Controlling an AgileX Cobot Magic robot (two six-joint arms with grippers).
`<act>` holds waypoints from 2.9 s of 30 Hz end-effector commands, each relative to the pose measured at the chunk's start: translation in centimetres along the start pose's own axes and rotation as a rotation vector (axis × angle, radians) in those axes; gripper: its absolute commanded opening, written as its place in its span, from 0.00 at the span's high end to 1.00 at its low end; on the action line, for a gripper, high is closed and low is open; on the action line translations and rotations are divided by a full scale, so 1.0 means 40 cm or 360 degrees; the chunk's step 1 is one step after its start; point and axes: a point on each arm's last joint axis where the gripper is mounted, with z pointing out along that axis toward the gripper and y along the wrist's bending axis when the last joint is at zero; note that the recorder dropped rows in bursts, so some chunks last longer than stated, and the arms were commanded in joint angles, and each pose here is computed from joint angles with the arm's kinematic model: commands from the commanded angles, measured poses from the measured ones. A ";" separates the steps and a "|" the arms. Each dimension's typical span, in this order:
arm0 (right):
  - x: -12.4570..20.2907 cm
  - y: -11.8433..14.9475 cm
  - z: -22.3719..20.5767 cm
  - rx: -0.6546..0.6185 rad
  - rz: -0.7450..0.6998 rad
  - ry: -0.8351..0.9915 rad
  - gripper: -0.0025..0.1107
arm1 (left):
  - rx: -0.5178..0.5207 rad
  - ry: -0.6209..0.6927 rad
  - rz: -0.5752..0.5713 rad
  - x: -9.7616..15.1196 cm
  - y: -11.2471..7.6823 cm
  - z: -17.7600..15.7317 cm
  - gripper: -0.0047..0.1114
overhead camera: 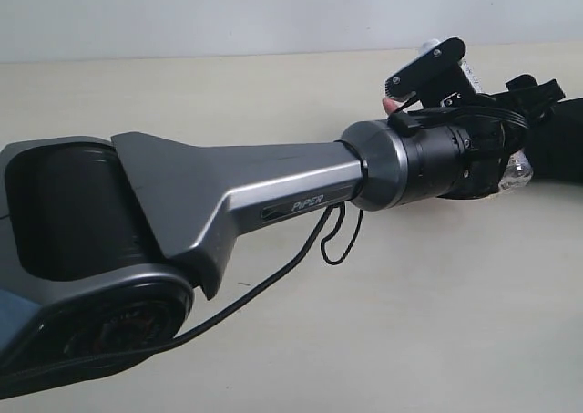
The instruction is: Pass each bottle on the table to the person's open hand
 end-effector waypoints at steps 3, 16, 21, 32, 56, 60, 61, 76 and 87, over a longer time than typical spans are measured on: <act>0.001 0.000 -0.001 0.0001 0.0001 -0.0010 0.95 | 0.0004 -0.0014 0.0015 -0.011 -0.009 -0.007 0.22; 0.001 0.000 -0.001 0.0001 0.0001 -0.0010 0.95 | -0.0017 0.0036 0.0102 -0.056 -0.058 -0.068 0.22; 0.001 0.000 -0.001 0.0001 0.0001 -0.0010 0.95 | -0.0025 0.0039 0.0206 -0.120 -0.112 -0.151 0.22; 0.001 0.000 -0.001 0.0001 0.0001 -0.0010 0.95 | -0.0192 0.0061 0.0622 -0.269 -0.209 -0.432 0.95; 0.001 0.000 -0.001 0.0001 0.0001 -0.0010 0.95 | -0.0219 -0.0035 0.1405 -0.348 -0.040 -1.031 0.96; 0.001 0.000 -0.001 0.0001 0.0001 -0.0010 0.95 | 0.0264 0.0011 0.1361 -0.362 0.084 -1.141 0.96; 0.001 0.000 -0.001 0.0001 0.0001 -0.0010 0.95 | 0.0427 -0.0005 0.1316 -0.365 0.112 -1.171 0.96; 0.001 0.000 -0.001 0.0001 0.0001 -0.0010 0.95 | 0.0977 -0.0431 0.0807 -0.512 0.488 -1.464 0.96; 0.001 0.000 -0.001 0.0001 0.0001 -0.0010 0.95 | 0.1042 -0.0386 0.0459 -0.483 0.571 -1.445 0.96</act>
